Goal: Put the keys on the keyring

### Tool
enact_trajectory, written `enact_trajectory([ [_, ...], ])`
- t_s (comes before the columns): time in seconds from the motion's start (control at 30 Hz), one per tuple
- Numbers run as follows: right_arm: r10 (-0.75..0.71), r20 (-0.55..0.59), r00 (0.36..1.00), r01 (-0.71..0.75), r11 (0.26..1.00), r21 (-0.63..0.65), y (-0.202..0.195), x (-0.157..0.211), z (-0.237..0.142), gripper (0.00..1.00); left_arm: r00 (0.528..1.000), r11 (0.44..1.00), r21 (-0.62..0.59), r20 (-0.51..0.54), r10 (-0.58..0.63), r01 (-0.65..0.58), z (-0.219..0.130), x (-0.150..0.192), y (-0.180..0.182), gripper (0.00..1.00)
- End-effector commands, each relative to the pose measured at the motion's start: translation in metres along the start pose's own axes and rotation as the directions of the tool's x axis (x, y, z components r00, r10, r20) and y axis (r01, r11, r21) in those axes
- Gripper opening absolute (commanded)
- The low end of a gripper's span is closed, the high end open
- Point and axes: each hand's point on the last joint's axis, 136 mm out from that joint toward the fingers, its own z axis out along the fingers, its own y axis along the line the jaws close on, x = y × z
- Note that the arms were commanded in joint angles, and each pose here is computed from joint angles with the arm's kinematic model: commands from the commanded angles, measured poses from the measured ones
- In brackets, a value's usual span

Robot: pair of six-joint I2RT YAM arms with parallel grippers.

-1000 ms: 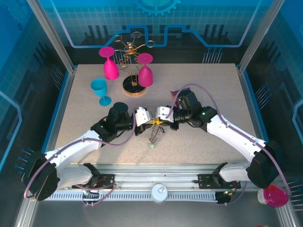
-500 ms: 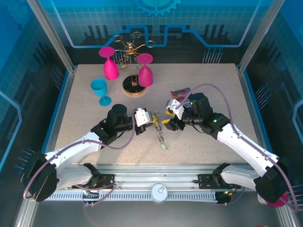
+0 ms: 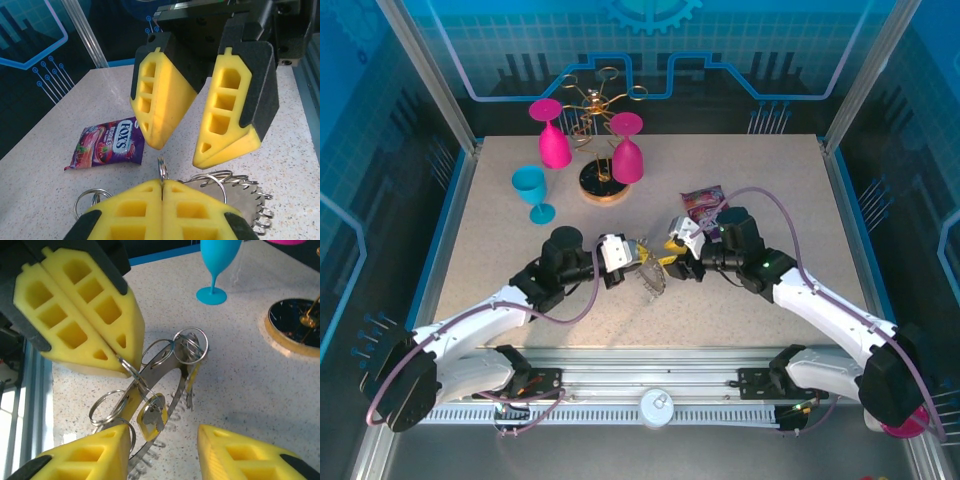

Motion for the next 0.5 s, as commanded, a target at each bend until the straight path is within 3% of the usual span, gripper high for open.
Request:
enact_trajectory([
  [0.0,-0.144,0.092,0.985,0.147,0.989,-0.022,0.007,-0.012,-0.006,0.38,0.993,0.998,0.024,0.108,0.051,-0.054,-0.006,-0.024,-0.005,0.00],
  [0.33,-0.194,0.126,0.973,0.204,0.976,-0.077,0.013,-0.015,0.004,0.33,0.987,0.995,0.075,0.155,0.049,-0.061,-0.007,-0.031,-0.014,0.00],
  [0.47,-0.199,0.129,0.972,0.211,0.973,-0.090,0.016,-0.014,0.004,0.16,0.986,0.995,0.078,0.160,0.046,-0.059,-0.007,-0.032,-0.013,0.00],
])
